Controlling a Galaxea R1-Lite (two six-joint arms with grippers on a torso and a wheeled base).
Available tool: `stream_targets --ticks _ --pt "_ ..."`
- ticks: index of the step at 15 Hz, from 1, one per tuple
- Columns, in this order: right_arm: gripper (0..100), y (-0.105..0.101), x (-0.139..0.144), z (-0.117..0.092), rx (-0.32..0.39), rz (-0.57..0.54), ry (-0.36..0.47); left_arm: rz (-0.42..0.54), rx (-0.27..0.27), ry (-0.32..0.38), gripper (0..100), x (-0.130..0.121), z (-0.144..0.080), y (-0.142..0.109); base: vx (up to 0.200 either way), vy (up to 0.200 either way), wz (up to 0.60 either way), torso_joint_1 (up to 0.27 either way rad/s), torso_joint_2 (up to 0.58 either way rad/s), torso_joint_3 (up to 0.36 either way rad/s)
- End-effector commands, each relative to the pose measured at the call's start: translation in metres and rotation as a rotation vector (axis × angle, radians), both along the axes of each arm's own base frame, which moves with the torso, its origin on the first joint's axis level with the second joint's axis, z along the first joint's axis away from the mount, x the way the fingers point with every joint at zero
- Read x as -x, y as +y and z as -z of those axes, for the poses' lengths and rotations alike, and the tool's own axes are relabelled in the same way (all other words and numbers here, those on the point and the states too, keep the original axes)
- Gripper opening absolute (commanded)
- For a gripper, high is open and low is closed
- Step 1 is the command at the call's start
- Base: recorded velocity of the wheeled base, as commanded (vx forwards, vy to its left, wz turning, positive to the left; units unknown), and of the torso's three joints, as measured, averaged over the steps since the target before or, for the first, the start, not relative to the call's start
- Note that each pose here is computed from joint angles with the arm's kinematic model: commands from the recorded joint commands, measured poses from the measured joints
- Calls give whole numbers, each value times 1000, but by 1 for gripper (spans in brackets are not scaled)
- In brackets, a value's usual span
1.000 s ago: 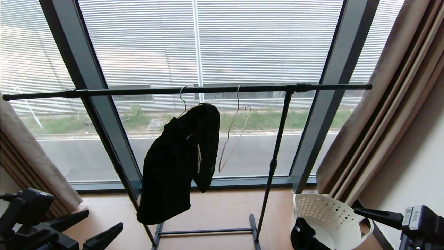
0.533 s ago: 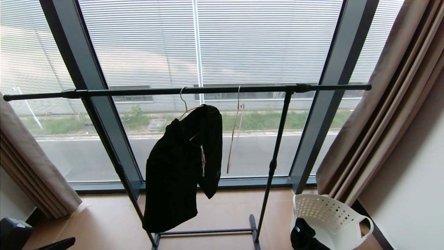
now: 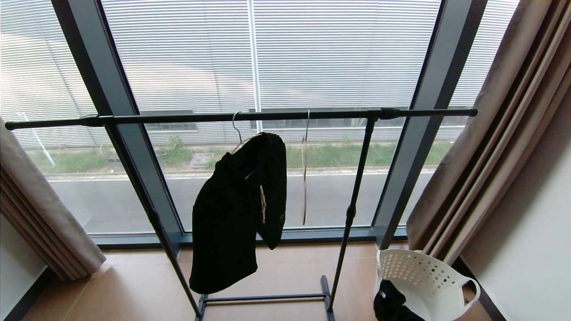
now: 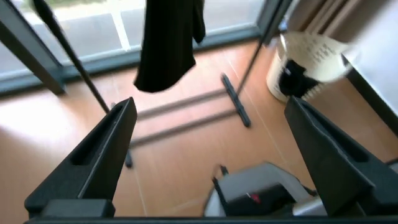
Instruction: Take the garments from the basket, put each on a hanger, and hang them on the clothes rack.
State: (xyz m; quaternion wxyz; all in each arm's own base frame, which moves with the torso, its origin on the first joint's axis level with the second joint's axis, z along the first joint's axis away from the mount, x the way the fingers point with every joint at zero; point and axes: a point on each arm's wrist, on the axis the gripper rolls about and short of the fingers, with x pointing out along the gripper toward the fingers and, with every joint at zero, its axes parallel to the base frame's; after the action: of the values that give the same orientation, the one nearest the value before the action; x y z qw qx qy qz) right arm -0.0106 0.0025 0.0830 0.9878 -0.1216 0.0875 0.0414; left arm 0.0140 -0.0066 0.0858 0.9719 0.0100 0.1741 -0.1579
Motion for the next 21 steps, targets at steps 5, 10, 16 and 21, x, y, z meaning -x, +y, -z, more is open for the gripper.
stream_targets --ticks 5,10,16,21 --pt "100 1 7 6 -204 9 -92 -58 -61 -385 100 38 10 2 0 0 0 0 0 0" --pt "100 0 12 7 -194 -49 -151 -56 -63 -386 100 38 10 1 0 0 0 0 0 0" --pt "100 -1 12 8 -214 26 -162 -191 -45 -363 100 37 10 4 0 0 0 0 0 0" --pt "100 -1 12 8 -197 25 -162 -164 -39 -363 100 37 10 4 0 0 0 0 0 0"
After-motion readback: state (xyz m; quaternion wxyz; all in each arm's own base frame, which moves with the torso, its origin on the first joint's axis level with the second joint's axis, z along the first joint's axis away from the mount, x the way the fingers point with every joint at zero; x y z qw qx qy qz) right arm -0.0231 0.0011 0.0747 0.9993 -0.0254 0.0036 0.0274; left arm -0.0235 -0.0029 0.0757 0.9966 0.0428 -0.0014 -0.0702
